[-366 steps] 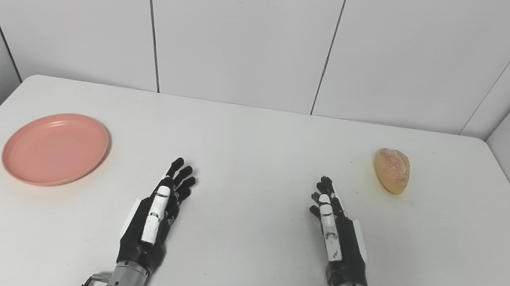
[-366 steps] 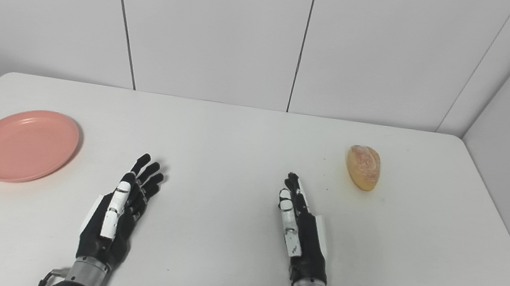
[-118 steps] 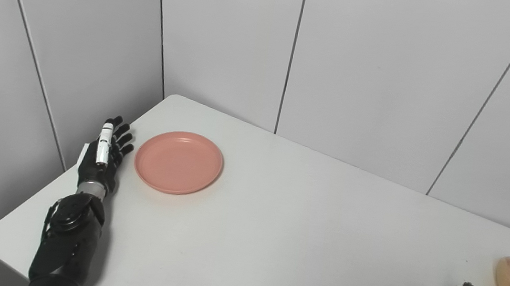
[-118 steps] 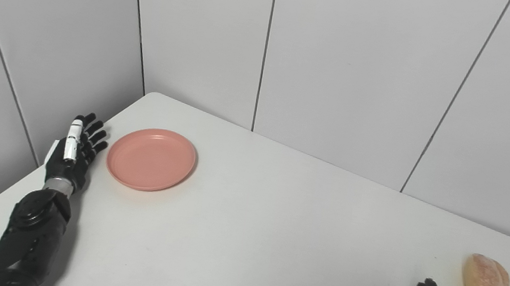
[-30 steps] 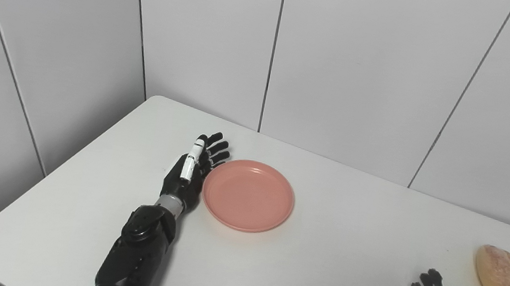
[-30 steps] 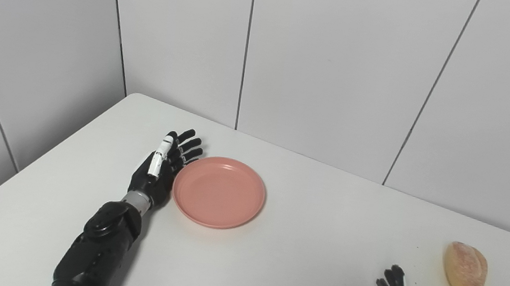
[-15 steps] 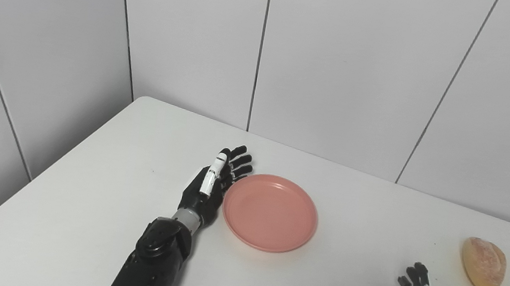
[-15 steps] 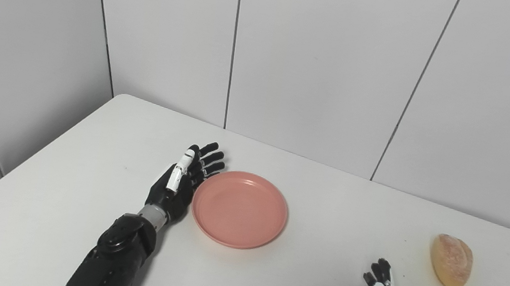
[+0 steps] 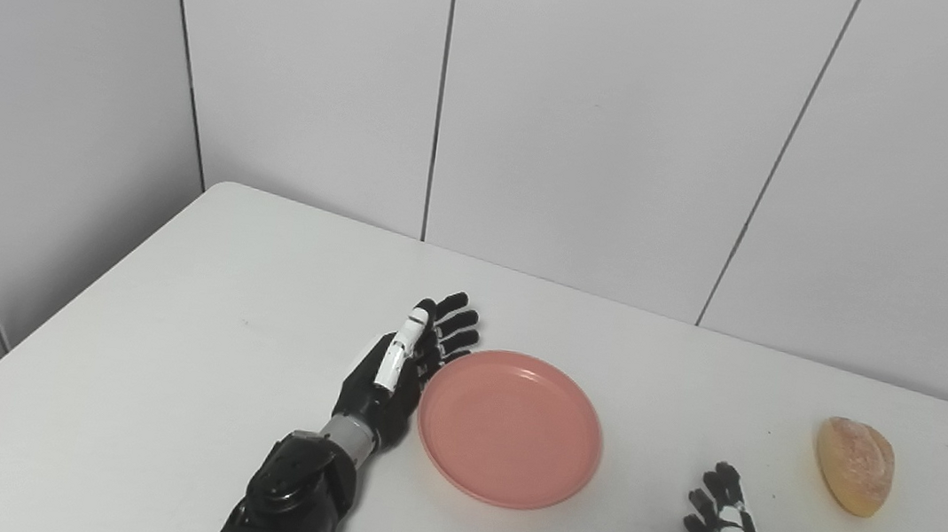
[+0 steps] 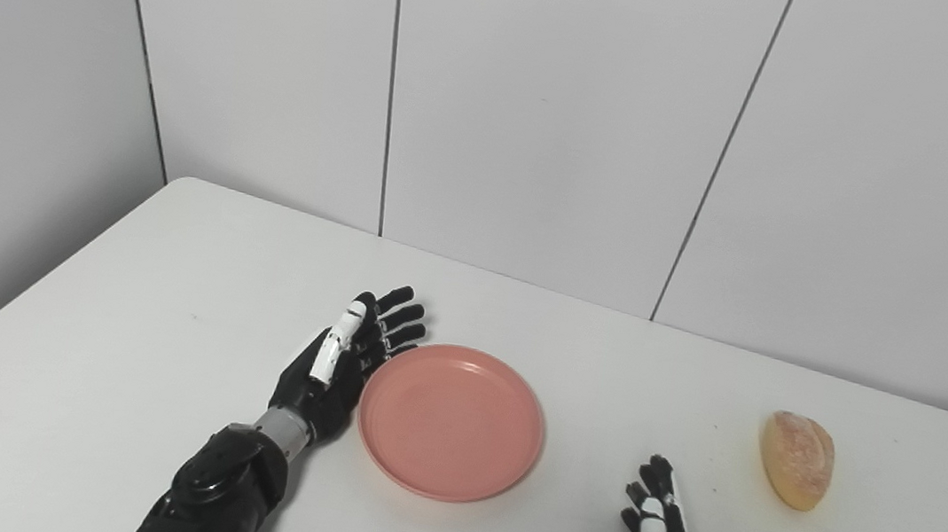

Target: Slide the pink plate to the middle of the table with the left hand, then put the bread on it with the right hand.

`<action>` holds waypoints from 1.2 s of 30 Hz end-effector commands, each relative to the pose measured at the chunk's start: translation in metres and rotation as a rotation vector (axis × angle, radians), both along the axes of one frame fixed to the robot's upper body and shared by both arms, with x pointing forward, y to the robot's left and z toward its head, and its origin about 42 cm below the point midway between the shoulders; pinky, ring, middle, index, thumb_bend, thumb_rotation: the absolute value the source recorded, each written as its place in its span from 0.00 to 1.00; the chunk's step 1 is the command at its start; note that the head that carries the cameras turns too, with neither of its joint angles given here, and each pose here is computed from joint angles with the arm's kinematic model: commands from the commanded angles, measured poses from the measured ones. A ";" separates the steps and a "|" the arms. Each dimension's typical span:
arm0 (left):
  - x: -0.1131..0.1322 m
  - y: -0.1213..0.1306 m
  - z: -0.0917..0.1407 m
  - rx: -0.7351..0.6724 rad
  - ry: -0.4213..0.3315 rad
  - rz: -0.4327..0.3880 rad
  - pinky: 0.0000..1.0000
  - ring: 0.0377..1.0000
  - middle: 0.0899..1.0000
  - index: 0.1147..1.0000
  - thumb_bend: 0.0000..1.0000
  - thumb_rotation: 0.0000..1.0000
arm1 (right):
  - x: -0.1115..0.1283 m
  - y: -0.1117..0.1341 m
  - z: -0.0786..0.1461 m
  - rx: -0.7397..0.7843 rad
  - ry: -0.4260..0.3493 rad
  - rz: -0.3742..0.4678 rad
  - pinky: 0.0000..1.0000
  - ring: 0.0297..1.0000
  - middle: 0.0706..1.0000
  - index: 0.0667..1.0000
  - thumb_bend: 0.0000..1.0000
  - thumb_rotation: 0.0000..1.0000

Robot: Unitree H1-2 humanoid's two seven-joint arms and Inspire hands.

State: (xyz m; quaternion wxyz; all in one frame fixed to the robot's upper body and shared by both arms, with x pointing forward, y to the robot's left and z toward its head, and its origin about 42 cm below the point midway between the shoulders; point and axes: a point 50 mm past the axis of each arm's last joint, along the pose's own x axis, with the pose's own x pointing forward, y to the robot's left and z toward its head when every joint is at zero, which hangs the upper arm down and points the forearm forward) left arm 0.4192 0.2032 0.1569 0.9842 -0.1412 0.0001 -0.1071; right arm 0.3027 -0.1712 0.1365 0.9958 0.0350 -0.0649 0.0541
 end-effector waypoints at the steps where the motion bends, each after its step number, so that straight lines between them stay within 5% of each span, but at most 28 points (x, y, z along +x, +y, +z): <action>1: -0.007 -0.011 -0.008 0.001 0.055 -0.028 0.89 0.88 0.87 0.84 0.38 1.00 | 0.004 0.003 0.019 0.005 -0.066 -0.001 0.93 0.94 0.95 0.95 0.25 0.99; 19: -0.028 -0.049 -0.008 -0.032 0.077 -0.051 0.89 0.88 0.88 0.85 0.38 1.00 | 0.004 0.014 0.029 -0.021 -0.061 -0.004 0.91 0.93 0.95 0.95 0.24 1.00; 36: -0.037 -0.045 -0.020 -0.048 0.090 -0.050 0.89 0.89 0.88 0.86 0.39 1.00 | 0.005 0.017 0.034 -0.032 -0.070 -0.027 0.91 0.93 0.94 0.94 0.26 1.00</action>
